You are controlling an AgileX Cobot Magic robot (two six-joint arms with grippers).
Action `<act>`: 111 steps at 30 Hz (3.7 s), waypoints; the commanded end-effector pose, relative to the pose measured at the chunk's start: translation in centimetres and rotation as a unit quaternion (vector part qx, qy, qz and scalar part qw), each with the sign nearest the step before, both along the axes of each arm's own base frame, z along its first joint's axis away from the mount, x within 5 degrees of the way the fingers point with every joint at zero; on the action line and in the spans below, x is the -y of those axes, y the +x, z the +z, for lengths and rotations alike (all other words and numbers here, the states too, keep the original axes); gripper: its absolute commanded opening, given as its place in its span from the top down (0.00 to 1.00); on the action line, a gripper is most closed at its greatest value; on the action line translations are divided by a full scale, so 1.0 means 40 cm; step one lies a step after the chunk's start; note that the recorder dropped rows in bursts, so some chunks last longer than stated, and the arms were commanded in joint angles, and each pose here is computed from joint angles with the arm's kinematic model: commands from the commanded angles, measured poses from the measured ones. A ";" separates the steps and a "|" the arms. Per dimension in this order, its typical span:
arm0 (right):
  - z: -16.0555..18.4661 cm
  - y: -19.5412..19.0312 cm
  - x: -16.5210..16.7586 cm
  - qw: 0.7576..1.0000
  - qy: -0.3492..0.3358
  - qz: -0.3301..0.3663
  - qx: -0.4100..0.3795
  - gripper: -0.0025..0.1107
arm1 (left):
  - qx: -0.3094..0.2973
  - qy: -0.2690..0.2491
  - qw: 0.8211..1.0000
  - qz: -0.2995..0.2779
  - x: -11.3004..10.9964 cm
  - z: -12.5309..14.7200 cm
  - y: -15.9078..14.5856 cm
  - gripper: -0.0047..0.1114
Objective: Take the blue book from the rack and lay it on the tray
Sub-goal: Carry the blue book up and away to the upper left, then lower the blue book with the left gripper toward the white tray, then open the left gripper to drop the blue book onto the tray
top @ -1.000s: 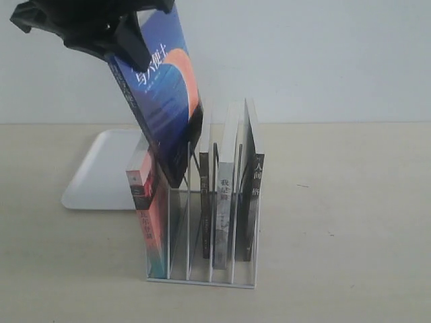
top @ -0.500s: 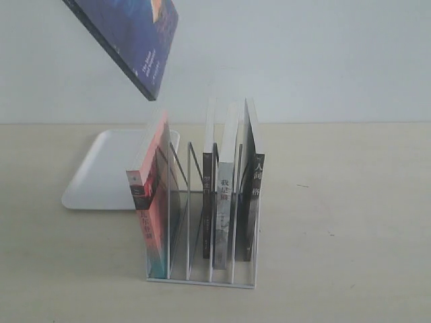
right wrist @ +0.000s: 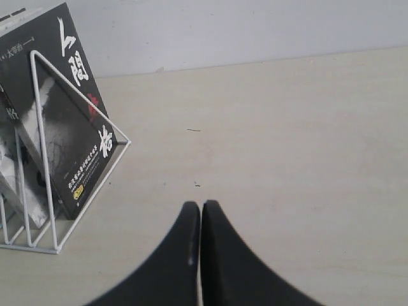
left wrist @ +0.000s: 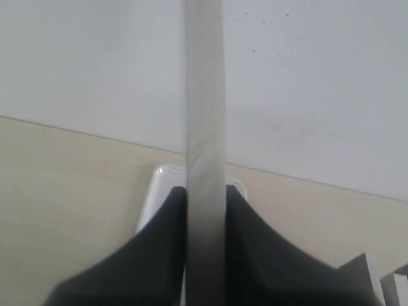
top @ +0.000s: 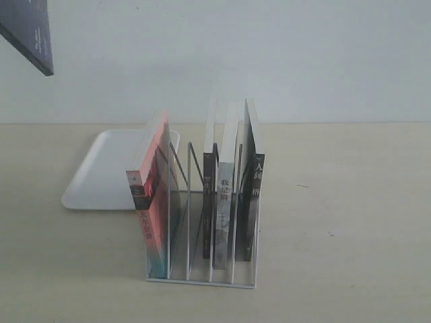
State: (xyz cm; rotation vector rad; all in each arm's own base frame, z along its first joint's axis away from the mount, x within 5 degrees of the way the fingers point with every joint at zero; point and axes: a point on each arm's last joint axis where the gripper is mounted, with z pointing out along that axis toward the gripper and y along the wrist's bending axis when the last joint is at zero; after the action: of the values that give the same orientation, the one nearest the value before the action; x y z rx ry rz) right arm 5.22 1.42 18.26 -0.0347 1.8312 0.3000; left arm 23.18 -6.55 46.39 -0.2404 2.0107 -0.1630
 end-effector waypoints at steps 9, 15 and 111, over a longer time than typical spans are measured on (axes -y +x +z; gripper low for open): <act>0.002 0.000 0.002 1.000 -0.006 -0.003 0.005 0.98 | 0.098 -0.193 0.975 0.045 -0.055 -0.219 0.082 0.92; 0.002 0.000 0.002 1.000 -0.006 -0.003 0.005 0.98 | 0.064 -0.290 0.950 0.096 -0.083 -0.323 0.107 0.92; 0.002 0.000 0.002 1.000 -0.006 -0.003 0.005 0.98 | -0.085 -0.430 0.895 0.081 -0.004 -0.642 0.442 0.60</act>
State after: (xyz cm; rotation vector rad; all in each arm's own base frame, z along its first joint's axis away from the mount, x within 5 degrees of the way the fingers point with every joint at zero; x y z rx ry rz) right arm 5.22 1.42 18.26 -0.0347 1.8312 0.3000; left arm 40.79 -6.16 19.82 -1.0637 1.9704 -0.9177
